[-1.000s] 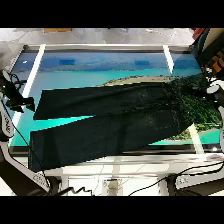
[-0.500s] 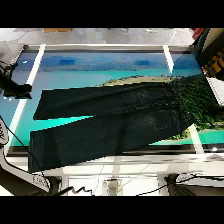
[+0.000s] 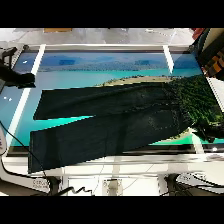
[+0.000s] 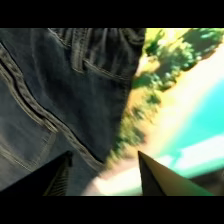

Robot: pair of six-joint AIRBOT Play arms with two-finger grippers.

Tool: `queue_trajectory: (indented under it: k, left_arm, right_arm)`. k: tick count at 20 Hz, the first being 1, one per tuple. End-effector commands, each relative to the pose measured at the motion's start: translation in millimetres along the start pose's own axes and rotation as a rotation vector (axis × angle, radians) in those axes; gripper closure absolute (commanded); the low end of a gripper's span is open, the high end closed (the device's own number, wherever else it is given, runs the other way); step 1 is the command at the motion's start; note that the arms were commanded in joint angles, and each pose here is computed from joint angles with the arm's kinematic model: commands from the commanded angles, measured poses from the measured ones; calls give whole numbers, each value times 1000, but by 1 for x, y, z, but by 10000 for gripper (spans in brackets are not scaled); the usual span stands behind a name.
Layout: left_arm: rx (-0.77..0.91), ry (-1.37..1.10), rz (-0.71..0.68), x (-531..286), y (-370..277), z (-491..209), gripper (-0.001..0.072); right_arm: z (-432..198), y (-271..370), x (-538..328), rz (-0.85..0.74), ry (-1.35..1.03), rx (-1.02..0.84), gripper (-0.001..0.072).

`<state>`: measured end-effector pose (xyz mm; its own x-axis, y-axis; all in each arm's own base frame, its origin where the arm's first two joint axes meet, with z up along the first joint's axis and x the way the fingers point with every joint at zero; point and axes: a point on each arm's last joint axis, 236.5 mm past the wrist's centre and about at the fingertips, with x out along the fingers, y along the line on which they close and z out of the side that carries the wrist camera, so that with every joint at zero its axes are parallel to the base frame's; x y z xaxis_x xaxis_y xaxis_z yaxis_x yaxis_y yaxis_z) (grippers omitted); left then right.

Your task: Fold the clothes and pants, and hang the long-sleeved shirts on hangers.

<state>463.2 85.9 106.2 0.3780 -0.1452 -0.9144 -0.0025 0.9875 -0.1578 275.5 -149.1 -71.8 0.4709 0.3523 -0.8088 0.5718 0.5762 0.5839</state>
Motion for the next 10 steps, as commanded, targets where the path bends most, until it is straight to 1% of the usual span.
queue_trajectory:
  k: [1, 2, 3, 6, 10]
  left_arm:
    - [-30, -19, -4, -29, -3, -28, 691]
    - [-36, -9, -1, -34, -1, -43, 690]
    - [-45, 0, 3, -38, 2, -58, 690]
    - [-115, 40, 30, -43, 17, -101, 689]
    - [-197, 105, 32, -32, 39, -152, 689]
  right_arm:
    - [10, 2, 17, 75, -110, 136, 195]
    - [14, 0, 20, 75, -124, 148, 158]
    - [17, -2, 23, 68, -131, 151, 146]
    - [25, -10, 38, 30, -154, 155, 146]
    - [48, -13, 45, -26, -250, 135, 155]
